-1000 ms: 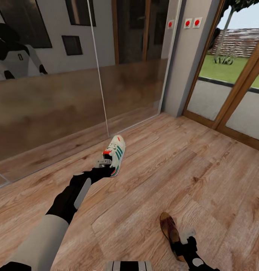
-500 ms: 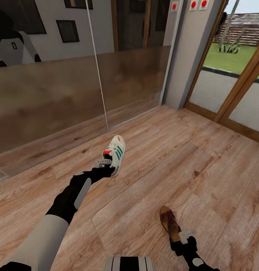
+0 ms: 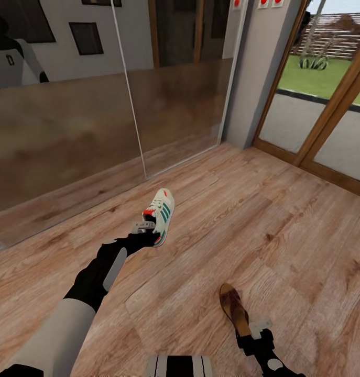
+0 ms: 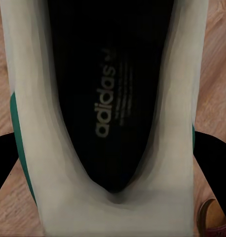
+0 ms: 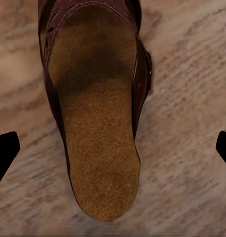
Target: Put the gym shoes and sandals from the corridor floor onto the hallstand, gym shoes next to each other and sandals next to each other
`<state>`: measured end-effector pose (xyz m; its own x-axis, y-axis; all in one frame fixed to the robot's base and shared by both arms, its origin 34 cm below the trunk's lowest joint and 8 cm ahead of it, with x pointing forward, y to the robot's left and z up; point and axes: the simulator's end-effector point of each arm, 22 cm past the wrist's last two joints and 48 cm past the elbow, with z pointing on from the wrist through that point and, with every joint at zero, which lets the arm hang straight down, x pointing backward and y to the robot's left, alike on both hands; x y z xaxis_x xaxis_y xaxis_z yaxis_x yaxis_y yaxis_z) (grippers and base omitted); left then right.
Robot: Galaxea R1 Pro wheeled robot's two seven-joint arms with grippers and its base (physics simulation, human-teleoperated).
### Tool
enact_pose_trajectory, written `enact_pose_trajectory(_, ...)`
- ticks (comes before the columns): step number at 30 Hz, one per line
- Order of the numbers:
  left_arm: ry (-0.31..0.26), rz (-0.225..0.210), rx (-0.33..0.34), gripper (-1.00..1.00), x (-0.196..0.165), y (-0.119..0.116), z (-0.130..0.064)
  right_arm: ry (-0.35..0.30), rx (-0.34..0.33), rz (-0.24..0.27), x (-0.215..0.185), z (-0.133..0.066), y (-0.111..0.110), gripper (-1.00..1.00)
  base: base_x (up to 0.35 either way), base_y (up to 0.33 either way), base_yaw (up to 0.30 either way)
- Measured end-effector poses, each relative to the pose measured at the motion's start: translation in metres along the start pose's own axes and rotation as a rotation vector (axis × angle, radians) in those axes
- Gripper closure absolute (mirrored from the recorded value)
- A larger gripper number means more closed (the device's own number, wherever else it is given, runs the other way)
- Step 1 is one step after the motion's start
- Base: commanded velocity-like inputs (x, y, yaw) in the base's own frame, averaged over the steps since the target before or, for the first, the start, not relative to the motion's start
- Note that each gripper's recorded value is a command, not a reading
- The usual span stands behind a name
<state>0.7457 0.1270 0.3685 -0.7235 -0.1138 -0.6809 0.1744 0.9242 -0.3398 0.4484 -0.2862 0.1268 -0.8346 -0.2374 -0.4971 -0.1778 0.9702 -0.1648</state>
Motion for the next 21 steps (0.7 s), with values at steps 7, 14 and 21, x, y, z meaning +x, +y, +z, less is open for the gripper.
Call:
enact_pose_trajectory(7,0.032,-0.013,-0.005,1.00,0.020,0.007,0.012,0.034,-0.008,-0.001,0.018,0.004,0.005,-1.00,0.000,0.000,-0.001)
enact_pose_trajectory(14,0.039,-0.015,-0.005,1.00,0.024,0.009,0.015,0.041,-0.010,-0.001,0.022,0.005,0.005,-1.00,0.000,0.000,-0.059)
enact_pose_trajectory(21,0.073,-0.028,-0.009,1.00,0.046,0.016,0.026,0.076,-0.018,-0.003,0.040,0.009,0.010,-1.00,0.000,0.000,-0.167)
